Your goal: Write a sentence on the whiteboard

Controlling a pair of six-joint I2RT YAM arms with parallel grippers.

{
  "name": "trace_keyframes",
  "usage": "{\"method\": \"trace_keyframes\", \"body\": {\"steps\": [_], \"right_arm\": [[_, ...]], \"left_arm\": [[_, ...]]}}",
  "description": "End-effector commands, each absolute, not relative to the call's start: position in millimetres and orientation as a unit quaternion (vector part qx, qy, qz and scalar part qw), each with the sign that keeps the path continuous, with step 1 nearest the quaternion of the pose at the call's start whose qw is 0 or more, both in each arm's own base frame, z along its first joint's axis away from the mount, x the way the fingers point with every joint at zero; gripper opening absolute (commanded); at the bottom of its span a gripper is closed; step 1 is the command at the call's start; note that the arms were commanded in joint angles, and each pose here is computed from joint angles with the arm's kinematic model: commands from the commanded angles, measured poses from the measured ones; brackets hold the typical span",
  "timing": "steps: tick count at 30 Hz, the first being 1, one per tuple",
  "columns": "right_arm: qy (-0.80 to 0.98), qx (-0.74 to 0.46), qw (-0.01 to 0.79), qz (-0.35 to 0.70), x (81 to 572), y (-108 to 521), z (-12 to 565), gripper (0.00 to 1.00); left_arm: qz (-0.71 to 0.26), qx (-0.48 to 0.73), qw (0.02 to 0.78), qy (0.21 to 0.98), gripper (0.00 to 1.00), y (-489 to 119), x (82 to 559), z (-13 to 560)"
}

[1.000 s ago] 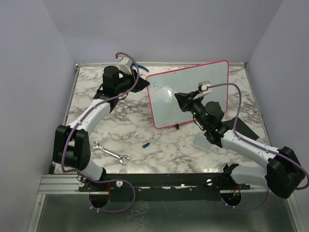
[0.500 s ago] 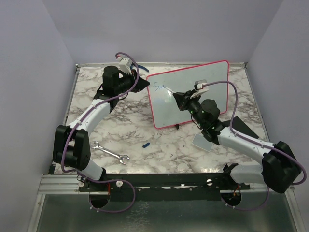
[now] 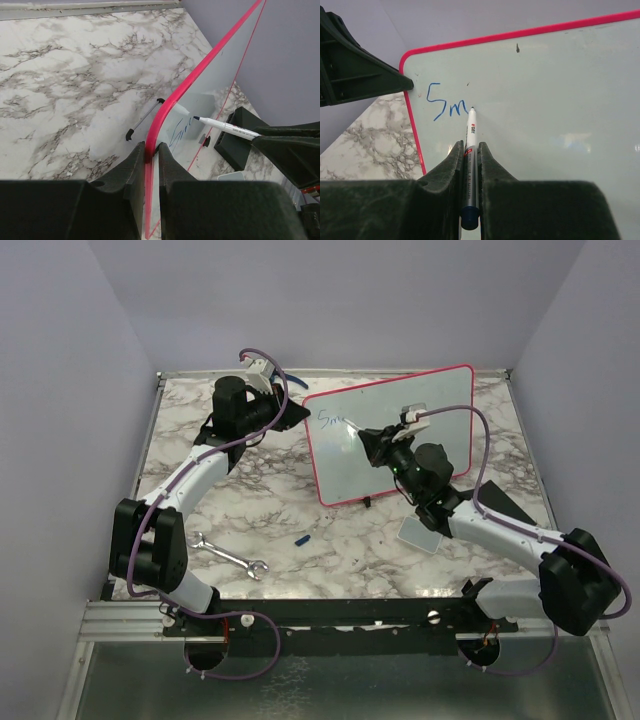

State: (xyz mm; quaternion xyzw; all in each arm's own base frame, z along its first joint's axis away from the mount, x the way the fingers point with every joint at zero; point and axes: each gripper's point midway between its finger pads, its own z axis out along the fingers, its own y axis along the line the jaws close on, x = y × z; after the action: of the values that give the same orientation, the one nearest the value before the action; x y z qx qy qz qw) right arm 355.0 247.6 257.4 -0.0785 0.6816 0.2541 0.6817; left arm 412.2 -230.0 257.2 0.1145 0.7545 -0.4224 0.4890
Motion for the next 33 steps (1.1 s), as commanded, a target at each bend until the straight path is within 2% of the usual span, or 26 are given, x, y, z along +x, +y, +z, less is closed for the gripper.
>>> {"method": "trace_keyframes", "body": {"steps": [1,33], "right_arm": [[0.669,-0.068,0.699,0.243,366,245,271,0.0],[0.703,-0.058,0.669,0.235,355,235,233,0.0]], "left_arm": [[-0.429,0.13,0.501,0.74,0.07,-232,405,271],[-0.43,0.132,0.505,0.736,0.07,-232,403,276]]}}
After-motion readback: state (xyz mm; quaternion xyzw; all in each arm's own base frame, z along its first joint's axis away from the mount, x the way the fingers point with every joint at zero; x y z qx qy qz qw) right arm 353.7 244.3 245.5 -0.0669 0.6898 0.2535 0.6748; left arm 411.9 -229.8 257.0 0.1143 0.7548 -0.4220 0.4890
